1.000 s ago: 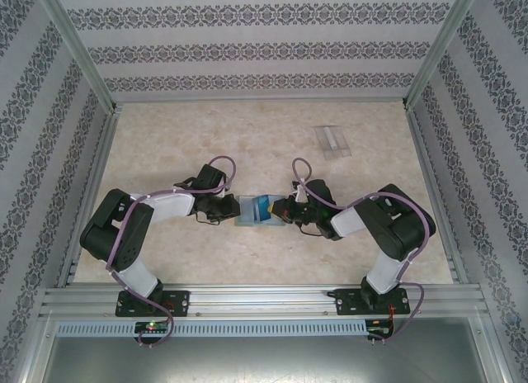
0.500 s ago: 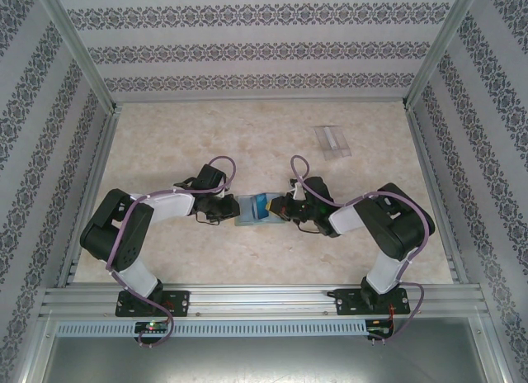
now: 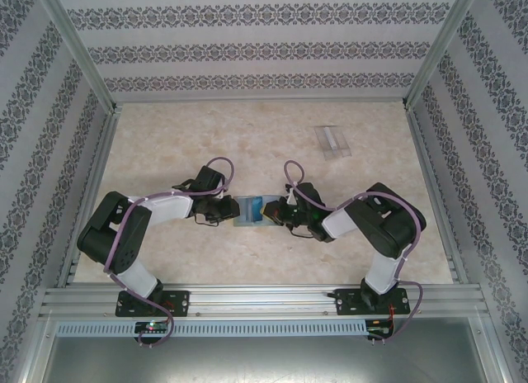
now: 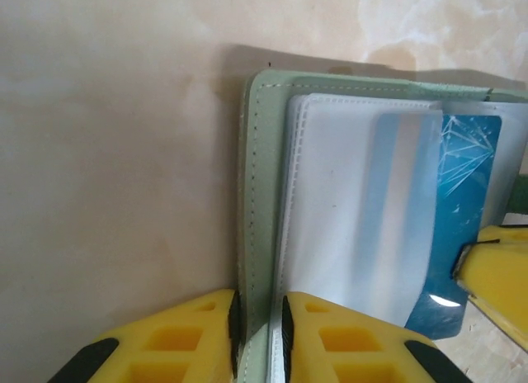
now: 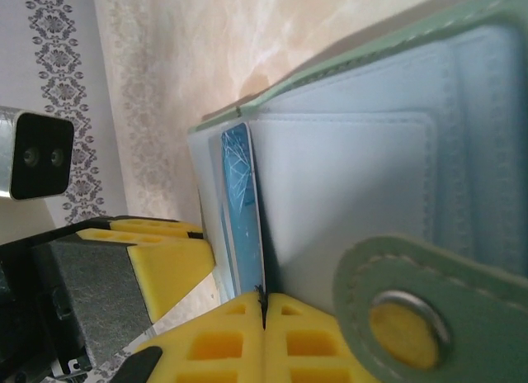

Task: Put the credit cards into the card holder
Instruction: Insert the credit card into the card slot.

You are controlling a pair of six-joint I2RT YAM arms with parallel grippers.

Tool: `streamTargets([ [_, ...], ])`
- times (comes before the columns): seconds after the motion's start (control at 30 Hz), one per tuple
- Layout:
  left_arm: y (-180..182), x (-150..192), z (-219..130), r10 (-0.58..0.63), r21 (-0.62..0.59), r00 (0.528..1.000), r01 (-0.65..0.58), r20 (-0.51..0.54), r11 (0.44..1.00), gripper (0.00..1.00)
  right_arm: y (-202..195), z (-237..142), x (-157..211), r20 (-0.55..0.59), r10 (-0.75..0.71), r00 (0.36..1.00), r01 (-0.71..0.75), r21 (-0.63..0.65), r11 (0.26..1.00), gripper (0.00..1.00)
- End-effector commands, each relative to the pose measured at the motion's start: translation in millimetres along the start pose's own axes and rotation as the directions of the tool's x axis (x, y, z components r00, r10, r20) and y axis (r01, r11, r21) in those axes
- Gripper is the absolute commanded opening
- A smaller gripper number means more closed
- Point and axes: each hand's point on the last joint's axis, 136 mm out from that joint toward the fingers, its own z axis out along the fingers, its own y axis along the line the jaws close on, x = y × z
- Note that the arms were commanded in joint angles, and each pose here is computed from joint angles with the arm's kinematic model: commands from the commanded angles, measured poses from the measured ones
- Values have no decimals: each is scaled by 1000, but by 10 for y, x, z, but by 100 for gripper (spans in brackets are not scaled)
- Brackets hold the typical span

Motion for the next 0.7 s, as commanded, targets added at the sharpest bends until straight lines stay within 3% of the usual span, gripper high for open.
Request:
streamTargets([
  [0.0, 9, 147, 37, -25, 21, 999, 26, -35, 999, 25, 97, 104, 76, -5, 7, 1000, -7, -15, 1000, 2],
  [0.5, -253, 153, 80, -68, 180, 995, 79, -69, 981, 29, 139, 327, 159, -15, -8, 1000, 9, 11, 1000, 6],
  [0.67, -282, 149, 38, -77, 190, 995, 87, -63, 978, 32, 147, 306, 152, -10, -9, 1000, 9, 14, 1000, 13],
])
